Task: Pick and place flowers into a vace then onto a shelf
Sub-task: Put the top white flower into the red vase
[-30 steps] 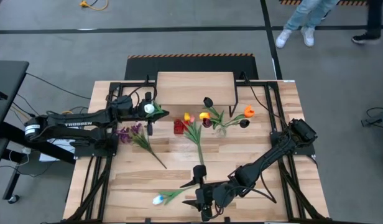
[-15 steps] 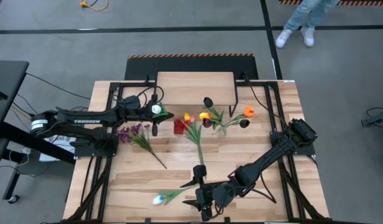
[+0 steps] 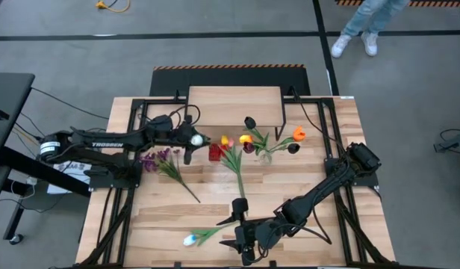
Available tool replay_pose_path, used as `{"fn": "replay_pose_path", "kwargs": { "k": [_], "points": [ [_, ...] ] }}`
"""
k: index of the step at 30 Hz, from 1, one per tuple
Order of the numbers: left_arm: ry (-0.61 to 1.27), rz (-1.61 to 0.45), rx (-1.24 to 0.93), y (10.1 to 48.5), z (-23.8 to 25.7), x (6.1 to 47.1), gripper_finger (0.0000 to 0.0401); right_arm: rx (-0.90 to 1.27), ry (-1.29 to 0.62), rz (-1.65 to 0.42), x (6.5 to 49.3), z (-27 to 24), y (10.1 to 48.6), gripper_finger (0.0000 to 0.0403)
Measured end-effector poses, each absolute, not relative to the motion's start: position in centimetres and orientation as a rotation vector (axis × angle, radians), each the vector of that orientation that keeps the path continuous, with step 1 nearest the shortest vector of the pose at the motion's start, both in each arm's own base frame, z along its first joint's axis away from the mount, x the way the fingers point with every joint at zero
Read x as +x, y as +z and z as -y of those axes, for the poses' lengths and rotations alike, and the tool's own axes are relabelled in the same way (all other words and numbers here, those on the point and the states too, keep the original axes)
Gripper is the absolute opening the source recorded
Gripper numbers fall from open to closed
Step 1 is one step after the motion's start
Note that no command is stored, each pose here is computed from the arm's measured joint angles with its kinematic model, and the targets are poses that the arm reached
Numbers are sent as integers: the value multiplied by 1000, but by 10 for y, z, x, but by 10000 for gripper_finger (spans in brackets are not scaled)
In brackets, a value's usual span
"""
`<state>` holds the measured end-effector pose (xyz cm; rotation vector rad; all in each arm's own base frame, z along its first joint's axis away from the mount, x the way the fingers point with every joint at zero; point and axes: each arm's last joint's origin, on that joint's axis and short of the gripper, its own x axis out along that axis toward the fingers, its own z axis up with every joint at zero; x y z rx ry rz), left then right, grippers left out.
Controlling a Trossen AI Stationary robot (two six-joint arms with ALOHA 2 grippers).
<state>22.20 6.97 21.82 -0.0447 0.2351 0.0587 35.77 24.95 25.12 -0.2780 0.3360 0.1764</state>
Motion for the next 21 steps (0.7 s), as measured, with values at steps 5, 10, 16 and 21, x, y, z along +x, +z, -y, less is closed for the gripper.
{"fn": "replay_pose_path", "kwargs": {
  "k": [5, 10, 16, 21],
  "points": [
    [58, -306, -69, 220, -70, 224, 154, -271, 174, -341, 358, -249, 251, 249],
    [54, -413, -103, 223, -70, 224, 204, -253, 162, -373, 358, -246, 248, 249],
    [58, -539, -123, 228, -69, 223, 239, -243, 155, -397, 358, -245, 246, 249],
    [83, -637, -101, 233, -66, 223, 261, -244, 156, -399, 358, -245, 246, 249]
  ]
}}
